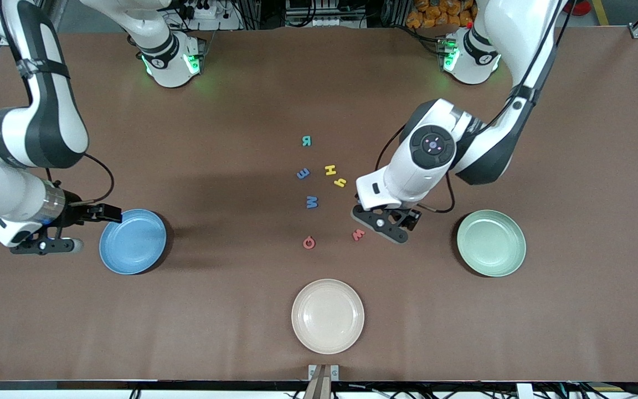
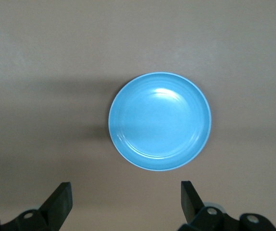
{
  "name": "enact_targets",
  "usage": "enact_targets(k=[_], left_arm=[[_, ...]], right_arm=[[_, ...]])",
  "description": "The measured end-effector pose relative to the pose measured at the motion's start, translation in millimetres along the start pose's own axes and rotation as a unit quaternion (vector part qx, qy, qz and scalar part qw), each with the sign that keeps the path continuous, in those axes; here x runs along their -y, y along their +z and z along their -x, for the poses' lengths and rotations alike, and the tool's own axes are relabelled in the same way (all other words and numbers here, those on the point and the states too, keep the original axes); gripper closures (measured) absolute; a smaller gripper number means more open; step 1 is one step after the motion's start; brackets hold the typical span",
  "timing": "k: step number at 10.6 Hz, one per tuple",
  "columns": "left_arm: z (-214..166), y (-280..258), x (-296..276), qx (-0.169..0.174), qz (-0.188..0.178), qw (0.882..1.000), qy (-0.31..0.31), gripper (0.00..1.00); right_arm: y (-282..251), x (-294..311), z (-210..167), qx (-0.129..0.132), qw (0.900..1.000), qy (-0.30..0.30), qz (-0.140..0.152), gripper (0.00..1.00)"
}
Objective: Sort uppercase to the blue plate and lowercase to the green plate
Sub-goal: 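Lower the left gripper and grasp the pink lowercase w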
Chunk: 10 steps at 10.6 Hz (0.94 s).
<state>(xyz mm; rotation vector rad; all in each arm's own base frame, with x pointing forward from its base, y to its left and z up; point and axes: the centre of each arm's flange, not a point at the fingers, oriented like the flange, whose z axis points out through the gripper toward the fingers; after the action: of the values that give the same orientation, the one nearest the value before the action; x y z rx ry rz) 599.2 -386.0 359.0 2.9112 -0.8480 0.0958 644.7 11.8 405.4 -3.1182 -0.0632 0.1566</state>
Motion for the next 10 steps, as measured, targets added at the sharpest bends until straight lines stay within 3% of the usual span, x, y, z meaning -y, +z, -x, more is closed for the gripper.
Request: enact_targets(k=[2,4,6,10], left_arm=[[-7,45,-5,-0.018,0.007,1.000,0.006,0.00],[-8,86,-16,-0.025,-0.010,0.999,0.037,0.00],[-7,110,-19,-0.025,-0.031,0.996,0.076,0.00],[-3,140,-15,-0.009,-0.031,0.993,0.109,0.00]], right_arm=[[-5,7,0,0.004,1.000,-0.005,0.000,0.00],[-6,9,0,0.004,1.000,-0.007,0.000,0.00],[-7,19,-2,-0.002,1.000,-0.015,0.000,0.00],[-3,20,-5,-0.007,1.000,-0.015,0.000,0.00]])
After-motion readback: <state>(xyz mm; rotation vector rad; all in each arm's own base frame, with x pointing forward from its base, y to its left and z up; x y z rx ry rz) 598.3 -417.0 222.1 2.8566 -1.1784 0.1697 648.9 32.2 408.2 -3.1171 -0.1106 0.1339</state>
